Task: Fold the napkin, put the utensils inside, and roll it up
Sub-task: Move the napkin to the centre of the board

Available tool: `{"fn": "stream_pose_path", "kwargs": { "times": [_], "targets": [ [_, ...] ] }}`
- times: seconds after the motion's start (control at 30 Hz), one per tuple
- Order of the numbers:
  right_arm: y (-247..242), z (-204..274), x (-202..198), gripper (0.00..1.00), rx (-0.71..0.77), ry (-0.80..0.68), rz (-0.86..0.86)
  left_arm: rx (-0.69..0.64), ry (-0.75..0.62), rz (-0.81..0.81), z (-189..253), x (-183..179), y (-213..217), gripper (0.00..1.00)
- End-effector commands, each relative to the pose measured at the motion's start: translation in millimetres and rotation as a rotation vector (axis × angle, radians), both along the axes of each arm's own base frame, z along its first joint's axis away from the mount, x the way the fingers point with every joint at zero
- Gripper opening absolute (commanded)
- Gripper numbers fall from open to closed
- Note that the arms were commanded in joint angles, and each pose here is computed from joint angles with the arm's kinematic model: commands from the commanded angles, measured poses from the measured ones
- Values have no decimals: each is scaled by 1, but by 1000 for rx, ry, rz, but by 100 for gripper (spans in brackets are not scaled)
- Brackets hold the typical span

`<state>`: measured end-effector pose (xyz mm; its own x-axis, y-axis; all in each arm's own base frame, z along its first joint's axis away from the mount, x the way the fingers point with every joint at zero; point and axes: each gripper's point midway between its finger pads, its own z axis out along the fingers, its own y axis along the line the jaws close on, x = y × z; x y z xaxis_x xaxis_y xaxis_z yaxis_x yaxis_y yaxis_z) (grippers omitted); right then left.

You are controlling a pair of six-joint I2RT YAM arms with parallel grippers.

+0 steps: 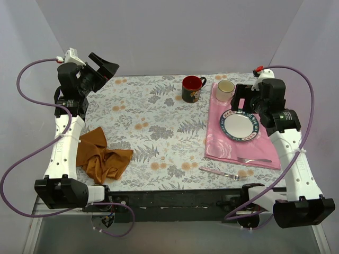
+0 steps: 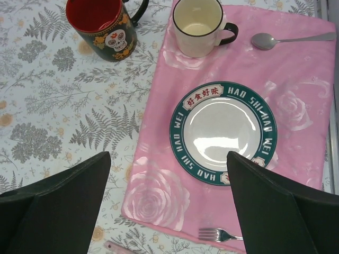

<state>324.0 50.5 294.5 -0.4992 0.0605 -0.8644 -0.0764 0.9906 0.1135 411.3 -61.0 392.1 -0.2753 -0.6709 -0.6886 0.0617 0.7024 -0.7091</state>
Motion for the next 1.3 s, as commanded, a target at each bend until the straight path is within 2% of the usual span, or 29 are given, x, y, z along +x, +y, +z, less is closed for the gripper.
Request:
{"fn": "stream_pose_path", "kwargs": {
  "times": [0.0,0.03,0.2,0.27,0.37,0.43,0.47,0.53,0.57,0.63,0.67,0.77,1.03,1.27],
  "targets": [
    [25,5,12,99,64,-12,102,4,-22,-45,9,-9,-7,98],
    [46,6,11,99,93,-10,175,14,-28,-45,12,-11,-6,98],
    [133,-6,25,99,193,8,333,100,-57,-11,29,-28,2,98],
    [186,-10,23,99,305,21,406,123,-72,1,34,-36,6,98],
    [252,-43,8,99,386,107,451,140,-73,32,35,-43,11,98],
    [300,-49,-6,99,428,103,507,144,-61,47,29,-44,14,98],
    [323,-75,-8,99,465,184,486,143,-58,43,27,-45,13,98],
    [375,-77,-26,99,542,219,561,129,-44,23,23,-44,9,98],
    [396,-111,-31,99,540,310,548,117,-37,15,22,-44,7,98],
    [440,-110,-50,99,564,342,610,73,-13,-11,17,-42,1,98],
    [453,-138,-51,99,542,393,593,55,-3,-49,14,-44,-6,98],
    [478,-157,-68,98,578,442,605,25,21,-104,7,-49,-16,98],
    [486,-204,-112,88,615,535,540,45,8,-93,9,-54,-13,98],
    [494,-225,-120,85,625,569,507,37,16,-103,8,-51,-15,98]
  ]
}}
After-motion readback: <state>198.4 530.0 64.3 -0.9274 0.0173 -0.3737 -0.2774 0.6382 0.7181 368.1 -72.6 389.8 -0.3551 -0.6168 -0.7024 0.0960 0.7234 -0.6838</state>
